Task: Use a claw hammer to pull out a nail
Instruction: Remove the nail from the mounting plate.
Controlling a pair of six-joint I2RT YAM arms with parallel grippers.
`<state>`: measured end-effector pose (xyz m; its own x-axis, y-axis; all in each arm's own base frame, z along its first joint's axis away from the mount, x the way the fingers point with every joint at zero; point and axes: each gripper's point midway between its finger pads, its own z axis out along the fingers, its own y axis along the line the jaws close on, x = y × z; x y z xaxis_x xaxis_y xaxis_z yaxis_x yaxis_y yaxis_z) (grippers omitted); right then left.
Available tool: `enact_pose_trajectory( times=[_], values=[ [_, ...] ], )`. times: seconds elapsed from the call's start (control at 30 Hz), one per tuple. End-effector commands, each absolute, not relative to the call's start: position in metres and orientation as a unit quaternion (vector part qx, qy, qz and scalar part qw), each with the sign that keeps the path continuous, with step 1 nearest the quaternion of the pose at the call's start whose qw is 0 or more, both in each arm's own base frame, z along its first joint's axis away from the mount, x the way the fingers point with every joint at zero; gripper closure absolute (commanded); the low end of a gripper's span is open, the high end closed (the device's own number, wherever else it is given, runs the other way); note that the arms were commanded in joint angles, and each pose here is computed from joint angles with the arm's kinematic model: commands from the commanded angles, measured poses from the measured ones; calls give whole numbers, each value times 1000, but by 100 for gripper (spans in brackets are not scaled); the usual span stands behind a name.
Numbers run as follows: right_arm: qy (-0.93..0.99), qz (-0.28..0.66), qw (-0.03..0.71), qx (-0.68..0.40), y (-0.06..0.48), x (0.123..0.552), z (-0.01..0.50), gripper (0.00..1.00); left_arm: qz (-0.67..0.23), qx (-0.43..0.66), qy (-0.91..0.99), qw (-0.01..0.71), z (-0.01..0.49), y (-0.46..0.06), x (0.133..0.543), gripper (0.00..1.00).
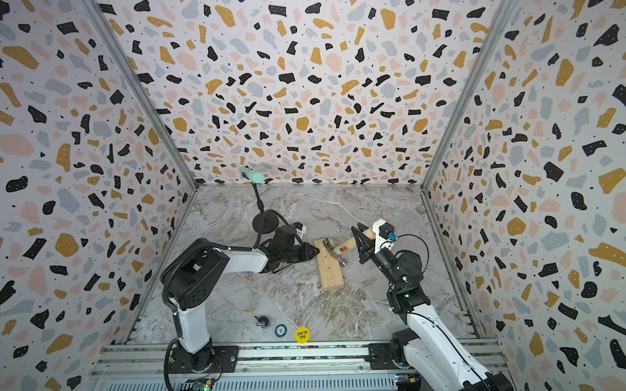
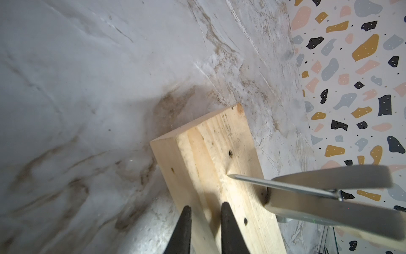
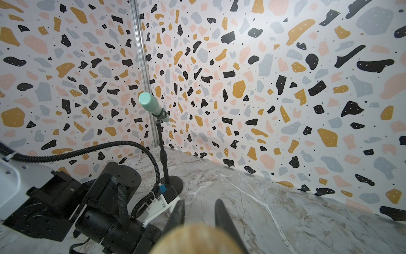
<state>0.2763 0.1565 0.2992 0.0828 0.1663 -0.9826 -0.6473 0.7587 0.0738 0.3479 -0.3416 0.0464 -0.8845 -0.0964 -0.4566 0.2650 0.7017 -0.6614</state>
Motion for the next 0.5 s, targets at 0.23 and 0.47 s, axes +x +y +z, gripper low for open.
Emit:
enact_pose_trajectory(
  times=[0.23,0.47],
  values=[
    [672,325,639,-184,164,274,277,100,-318,36,936,150,-9,-317,312,80],
    [658,321,655,-191,163,272,300,100,-316,36,936,150,-9,-317,312,81]
  ],
)
